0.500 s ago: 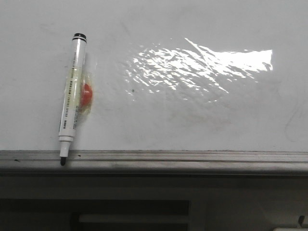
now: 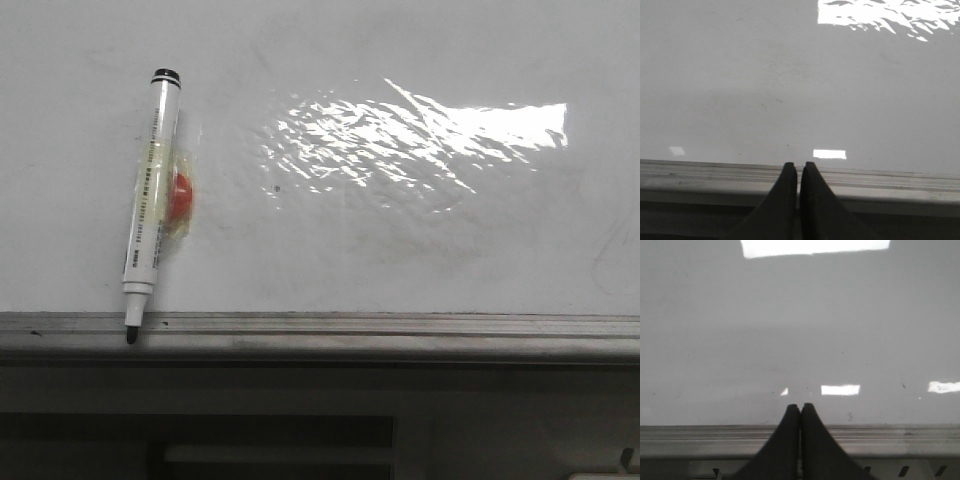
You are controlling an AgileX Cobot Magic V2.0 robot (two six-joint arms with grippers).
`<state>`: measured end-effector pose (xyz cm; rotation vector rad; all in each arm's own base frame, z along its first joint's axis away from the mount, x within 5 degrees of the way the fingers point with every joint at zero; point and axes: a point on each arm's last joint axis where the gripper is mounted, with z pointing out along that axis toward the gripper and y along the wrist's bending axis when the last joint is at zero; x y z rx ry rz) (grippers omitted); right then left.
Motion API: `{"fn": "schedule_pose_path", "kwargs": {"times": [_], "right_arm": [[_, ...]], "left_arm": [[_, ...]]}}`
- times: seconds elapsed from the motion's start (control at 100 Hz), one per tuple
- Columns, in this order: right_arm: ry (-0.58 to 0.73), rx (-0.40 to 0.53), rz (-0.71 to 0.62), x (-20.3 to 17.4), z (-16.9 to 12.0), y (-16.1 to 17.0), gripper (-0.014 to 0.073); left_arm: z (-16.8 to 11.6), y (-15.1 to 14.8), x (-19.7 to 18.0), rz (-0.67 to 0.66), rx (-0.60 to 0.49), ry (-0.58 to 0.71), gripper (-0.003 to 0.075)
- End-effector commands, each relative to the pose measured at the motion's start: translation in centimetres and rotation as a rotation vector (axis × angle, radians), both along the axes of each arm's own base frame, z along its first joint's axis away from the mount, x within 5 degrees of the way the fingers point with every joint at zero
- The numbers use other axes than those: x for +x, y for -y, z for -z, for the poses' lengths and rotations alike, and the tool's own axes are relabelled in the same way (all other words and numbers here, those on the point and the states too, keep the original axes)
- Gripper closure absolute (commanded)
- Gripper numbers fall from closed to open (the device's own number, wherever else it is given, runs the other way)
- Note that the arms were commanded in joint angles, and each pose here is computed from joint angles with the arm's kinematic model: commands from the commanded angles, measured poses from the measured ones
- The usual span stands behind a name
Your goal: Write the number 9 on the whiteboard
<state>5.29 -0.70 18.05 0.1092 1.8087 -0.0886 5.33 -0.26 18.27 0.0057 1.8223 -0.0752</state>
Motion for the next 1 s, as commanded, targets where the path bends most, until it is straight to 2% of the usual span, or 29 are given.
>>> {"fn": "schedule_pose_path", "kwargs": {"times": [0.0,0.29,0.54,0.99], "right_arm": [[-0.004,-0.011,-0.005,0.01,0.78,-0.01,0.0656],[-0.004,-0.011,-0.005,0.01,0.78,-0.01,0.0656],[0.012,-0.012,-0.005,0.04,0.64,-0.02,0.0656],[0.008,-0.012,-0.005,0.03,0.68,-0.01,0.0656]], "left_arm": [[0.15,0.03,-0.03,0.001,-0.013,0.051,0.0741],[0.15,0.02,-0.03,0.001,-0.011,0.051,0.0741],[-0.16,-0.28,0.04,-0.006,0.119,0.091,0.0741],[-0.2,-0.29,0.04,-0.006,0.124,0.095,0.0741]]}}
